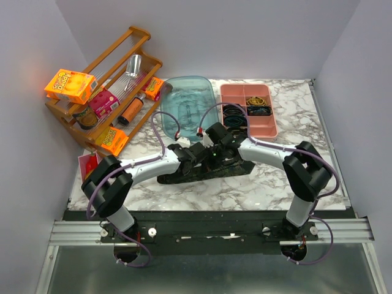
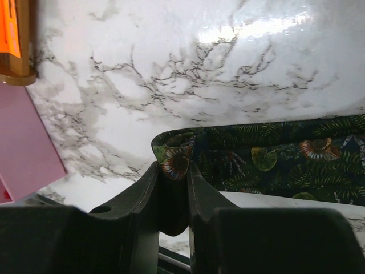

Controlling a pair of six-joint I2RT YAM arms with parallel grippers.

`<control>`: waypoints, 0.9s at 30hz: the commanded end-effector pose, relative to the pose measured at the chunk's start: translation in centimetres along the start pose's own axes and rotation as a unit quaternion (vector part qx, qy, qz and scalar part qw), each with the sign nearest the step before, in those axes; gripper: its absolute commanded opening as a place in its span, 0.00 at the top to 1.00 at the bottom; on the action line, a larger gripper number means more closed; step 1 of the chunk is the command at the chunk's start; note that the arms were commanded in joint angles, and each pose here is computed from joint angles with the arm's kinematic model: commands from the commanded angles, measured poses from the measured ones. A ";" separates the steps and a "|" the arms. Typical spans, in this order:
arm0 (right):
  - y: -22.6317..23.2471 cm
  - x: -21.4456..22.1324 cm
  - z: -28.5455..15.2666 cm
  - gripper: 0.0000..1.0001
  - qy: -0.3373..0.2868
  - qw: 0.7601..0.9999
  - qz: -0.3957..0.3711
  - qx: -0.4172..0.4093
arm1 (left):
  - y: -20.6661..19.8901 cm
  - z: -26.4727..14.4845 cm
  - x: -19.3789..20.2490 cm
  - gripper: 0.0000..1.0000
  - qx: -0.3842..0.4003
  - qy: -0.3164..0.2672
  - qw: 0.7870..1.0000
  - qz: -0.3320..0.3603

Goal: Roll the ties
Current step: Roll the tie at the center of the board.

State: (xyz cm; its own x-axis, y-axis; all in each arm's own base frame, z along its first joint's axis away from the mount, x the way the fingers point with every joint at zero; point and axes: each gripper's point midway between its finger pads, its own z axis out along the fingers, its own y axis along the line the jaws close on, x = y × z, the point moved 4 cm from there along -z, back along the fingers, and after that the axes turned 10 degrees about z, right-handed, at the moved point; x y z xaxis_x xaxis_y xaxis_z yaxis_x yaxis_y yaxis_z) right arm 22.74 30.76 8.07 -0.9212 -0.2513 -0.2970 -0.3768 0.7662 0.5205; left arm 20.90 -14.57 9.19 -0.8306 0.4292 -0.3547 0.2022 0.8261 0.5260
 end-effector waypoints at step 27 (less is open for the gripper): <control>-4.4 0.7 -1.5 0.99 -0.020 0.998 0.056 0.013 | -3.8 1.0 0.0 0.86 0.004 0.022 0.996 0.083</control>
State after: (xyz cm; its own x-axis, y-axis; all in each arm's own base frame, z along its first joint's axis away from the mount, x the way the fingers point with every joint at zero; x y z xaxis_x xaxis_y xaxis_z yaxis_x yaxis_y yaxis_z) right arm 23.56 26.45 6.47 -0.9546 -0.1468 -0.2594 -0.2654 0.8147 0.5156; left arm 20.71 -15.87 7.12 -0.8071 0.5513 -0.2115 0.3285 0.7168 0.6150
